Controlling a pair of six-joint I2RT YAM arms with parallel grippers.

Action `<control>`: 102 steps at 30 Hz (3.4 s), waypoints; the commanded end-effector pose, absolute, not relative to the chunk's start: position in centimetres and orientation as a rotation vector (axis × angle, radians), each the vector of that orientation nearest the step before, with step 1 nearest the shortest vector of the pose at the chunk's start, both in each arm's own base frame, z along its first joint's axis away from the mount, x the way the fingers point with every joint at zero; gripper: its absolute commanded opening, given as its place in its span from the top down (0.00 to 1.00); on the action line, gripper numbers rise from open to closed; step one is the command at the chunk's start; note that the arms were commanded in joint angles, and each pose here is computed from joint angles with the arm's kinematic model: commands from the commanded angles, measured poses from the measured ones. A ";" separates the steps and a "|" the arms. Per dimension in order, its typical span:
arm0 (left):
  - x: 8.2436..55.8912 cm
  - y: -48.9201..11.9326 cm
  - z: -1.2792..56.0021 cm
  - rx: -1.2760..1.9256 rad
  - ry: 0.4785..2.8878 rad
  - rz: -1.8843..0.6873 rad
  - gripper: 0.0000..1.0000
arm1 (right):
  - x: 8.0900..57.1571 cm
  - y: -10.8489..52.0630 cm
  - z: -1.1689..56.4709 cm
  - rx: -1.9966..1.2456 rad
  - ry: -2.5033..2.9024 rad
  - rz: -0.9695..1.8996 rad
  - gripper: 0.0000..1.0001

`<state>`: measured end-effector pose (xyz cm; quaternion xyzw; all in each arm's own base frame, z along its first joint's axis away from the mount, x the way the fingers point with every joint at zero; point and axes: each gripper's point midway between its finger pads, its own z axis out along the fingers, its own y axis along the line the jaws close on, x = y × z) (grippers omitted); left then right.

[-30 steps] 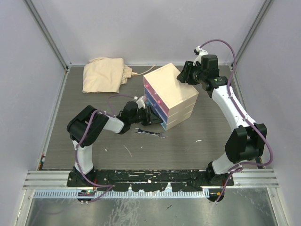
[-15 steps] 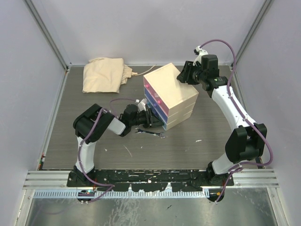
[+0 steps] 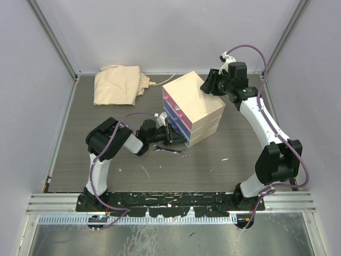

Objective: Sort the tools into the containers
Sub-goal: Open the drawer in the storage box, then move the wrench to the center of the board.

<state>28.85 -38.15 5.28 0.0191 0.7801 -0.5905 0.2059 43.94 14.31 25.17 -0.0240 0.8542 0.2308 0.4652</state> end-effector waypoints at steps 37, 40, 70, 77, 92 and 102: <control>23.3 -30.0 4.3 0.057 2.147 -1.505 0.89 | 41.9 15.6 23.8 -0.093 2.178 0.602 0.48; 23.2 -29.5 4.2 0.050 2.145 -1.503 0.89 | 42.0 15.6 23.9 -0.092 2.177 0.600 0.48; 22.3 -26.6 8.1 0.158 2.173 -1.286 0.54 | 42.2 13.7 28.3 -0.061 2.066 0.486 0.42; 22.7 -25.3 11.8 0.157 2.103 -1.198 0.45 | 41.5 10.7 32.5 0.033 1.923 0.346 0.36; 24.9 -17.9 12.7 -0.157 2.175 -0.843 0.31 | 29.5 20.5 34.2 -0.255 1.881 0.339 0.35; 25.4 -16.2 12.5 -0.229 2.204 -0.803 0.18 | 18.0 31.2 21.1 -0.500 2.088 0.396 0.34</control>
